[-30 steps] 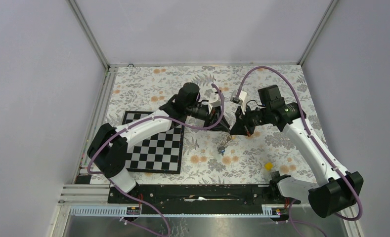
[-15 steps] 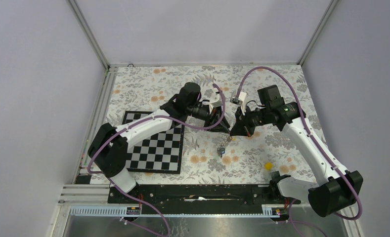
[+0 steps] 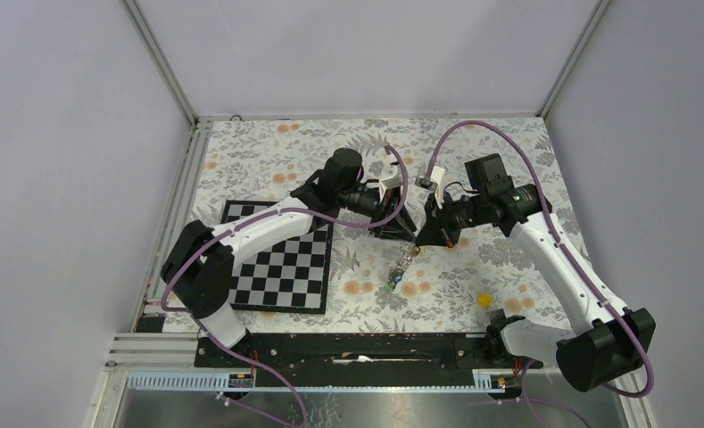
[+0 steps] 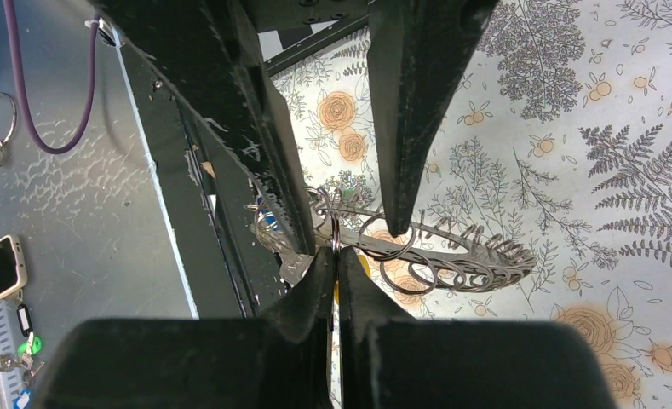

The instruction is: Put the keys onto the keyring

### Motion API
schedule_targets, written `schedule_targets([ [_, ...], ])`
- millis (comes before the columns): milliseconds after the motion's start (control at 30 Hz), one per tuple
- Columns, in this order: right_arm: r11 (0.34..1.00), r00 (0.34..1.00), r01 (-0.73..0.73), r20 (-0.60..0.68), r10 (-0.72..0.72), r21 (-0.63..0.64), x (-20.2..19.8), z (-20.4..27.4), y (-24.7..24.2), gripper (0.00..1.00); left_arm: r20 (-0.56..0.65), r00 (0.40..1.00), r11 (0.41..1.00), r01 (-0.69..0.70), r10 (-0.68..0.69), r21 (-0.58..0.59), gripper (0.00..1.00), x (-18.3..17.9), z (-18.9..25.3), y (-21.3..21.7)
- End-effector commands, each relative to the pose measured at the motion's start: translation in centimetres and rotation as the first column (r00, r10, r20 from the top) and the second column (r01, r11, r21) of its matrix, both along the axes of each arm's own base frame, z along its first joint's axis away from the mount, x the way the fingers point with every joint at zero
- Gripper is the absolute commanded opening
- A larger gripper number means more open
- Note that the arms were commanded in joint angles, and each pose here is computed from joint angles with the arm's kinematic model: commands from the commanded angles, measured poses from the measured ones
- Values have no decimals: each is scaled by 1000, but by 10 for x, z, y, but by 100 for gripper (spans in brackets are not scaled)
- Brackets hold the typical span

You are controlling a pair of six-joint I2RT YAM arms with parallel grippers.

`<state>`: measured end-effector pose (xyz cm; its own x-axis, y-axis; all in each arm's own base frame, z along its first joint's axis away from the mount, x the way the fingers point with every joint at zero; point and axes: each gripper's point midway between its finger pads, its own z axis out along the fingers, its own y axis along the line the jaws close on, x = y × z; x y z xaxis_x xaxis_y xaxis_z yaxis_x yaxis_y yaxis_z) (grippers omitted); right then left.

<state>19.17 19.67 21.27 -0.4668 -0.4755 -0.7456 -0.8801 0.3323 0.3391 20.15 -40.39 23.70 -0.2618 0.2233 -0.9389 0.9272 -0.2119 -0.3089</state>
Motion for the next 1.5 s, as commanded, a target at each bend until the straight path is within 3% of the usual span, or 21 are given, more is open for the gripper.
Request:
schedule_targets([
  [0, 999, 999, -21, 47, 19, 30, -1, 16, 3, 0, 4, 1000, 1000, -1, 1, -31, 38, 5, 16, -7],
  [167, 999, 999, -21, 45, 20, 29, -2, 15, 3, 0, 0, 1000, 1000, -5, 5, -29, 30, 6, 16, -10],
  [467, 1000, 999, -22, 41, 21, 21, -3, 7, 1, 0, -3, 1000, 999, 0, -1, -34, 34, 5, 18, -9],
  [700, 999, 999, -22, 39, 21, 24, -3, 7, 2, 0, -12, 1000, 1000, 2, -2, -30, 31, 4, 16, -10],
  [900, 999, 999, -21, 39, 20, 27, -3, 8, 3, 0, -18, 1000, 1000, 9, -10, -26, 21, 4, 13, -11],
  [1133, 999, 999, -23, 30, 22, 25, -3, 5, 3, 0, -23, 1000, 1000, 14, -15, -24, 19, 4, 12, -13],
  [1300, 999, 999, -23, 29, 22, 22, -2, 4, 3, 0, -19, 999, 999, 27, -27, -29, 0, 1, 13, -13],
  [1467, 1000, 999, -15, 29, 15, 20, -2, 4, 2, 0, 5, 999, 997, 45, -44, -69, 0, -5, 21, -8],
])
